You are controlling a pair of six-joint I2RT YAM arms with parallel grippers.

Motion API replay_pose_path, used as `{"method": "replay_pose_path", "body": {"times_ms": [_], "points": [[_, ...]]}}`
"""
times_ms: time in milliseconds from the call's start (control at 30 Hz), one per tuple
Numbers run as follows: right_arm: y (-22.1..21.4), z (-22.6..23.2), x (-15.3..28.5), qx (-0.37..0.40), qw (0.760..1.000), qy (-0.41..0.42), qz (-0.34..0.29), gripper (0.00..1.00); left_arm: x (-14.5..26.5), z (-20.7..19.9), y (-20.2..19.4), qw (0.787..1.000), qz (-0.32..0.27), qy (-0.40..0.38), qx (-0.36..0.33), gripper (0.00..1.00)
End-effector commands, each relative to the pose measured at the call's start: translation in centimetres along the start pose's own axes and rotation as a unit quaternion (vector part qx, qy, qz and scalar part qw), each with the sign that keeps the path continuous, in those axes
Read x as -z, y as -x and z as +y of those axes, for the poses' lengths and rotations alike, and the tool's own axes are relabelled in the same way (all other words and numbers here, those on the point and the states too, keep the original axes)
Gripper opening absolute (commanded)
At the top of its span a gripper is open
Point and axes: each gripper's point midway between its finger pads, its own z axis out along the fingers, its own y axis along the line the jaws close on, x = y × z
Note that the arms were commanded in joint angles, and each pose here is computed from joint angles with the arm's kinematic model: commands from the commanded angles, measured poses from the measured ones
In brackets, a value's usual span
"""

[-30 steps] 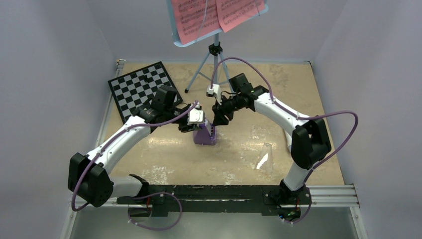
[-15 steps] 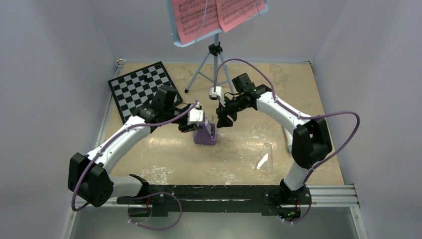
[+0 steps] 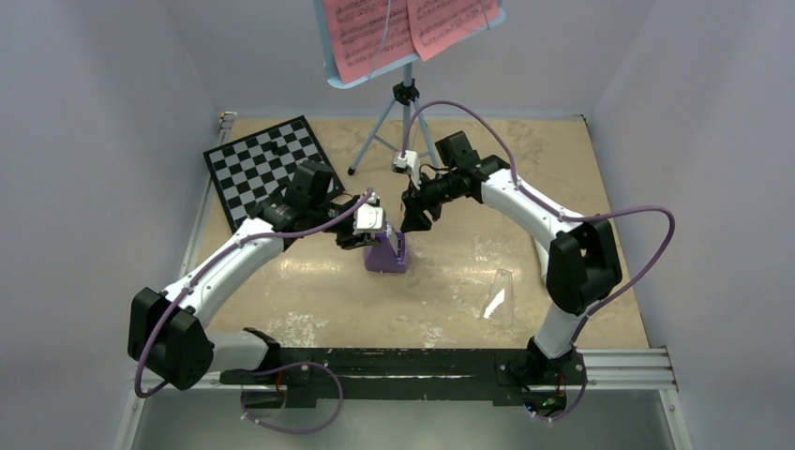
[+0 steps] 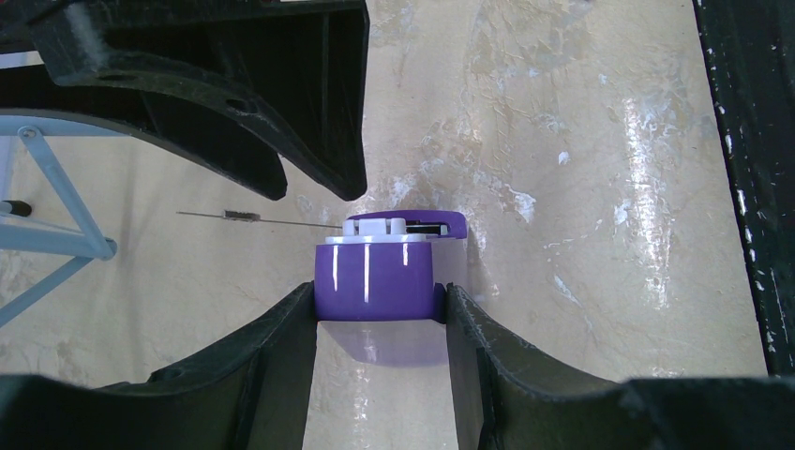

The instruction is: Pack up the instrument practice props

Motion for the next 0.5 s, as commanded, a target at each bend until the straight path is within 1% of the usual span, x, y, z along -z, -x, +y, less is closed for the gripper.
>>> {"method": "replay_pose_path", "body": {"times_ms": [0,233,467], "points": [[1.2,-0.1,-0.1,-0.011,1.0,0.001,-0.013,0.56,-0.2,-2.4,-3.2,0.997,0.048,-0.03,0.047,0.0],[0.8,-0.5,-0.2,-0.026,1.0,-0.011,-0.009,0.53,-0.1,-2.2,-3.0,0.997,0.047,-0.028,0.048,0.0],[2.1,0.6,-0.1,-0.012,1.0,0.015,-0.025,0.5,0.0,-2.4,-3.0,0.997,0.049,-0.031,0.046,0.0]]}}
